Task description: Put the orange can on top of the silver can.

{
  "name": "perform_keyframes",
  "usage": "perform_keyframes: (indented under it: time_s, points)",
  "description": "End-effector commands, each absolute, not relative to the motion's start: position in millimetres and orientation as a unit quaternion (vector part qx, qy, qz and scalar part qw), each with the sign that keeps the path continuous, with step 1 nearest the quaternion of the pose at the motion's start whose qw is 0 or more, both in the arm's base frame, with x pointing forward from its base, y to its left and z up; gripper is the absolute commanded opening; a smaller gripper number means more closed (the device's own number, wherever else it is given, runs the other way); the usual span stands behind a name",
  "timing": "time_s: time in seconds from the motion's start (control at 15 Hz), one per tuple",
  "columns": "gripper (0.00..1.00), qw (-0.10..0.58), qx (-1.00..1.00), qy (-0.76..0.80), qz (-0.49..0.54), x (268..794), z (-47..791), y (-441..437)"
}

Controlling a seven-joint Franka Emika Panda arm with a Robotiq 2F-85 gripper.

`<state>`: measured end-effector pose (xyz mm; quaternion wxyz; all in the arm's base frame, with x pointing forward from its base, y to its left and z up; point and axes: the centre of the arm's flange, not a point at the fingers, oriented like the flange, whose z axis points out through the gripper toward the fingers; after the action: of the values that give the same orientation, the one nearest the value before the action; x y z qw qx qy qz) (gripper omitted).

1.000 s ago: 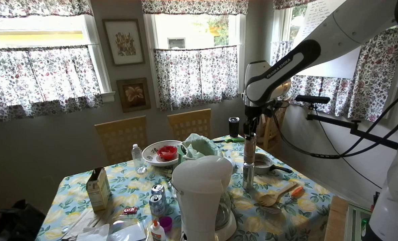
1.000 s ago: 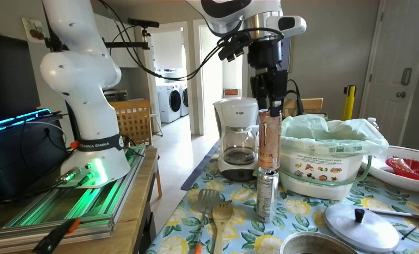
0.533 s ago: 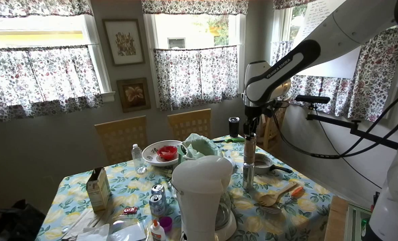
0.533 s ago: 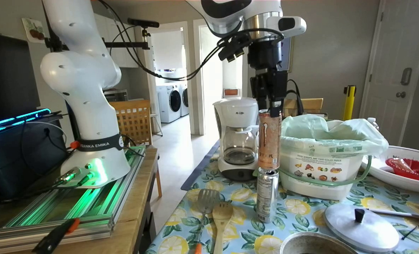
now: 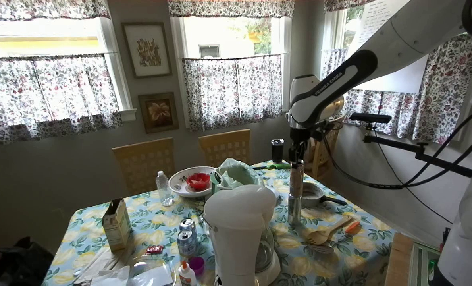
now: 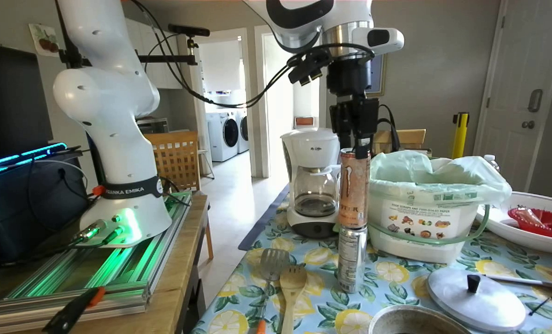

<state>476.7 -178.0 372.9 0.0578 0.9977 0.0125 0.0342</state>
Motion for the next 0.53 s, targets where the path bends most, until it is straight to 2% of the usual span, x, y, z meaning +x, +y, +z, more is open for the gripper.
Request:
perform_keyframes:
  time_s: [0.0, 0.47]
  points:
    - [0.38, 0.063, 0.997, 0.021, 0.040, 476.5, 366.7, -179.9]
    - [0.38, 0.064, 0.997, 0.020, 0.040, 478.7, 362.4, -180.9]
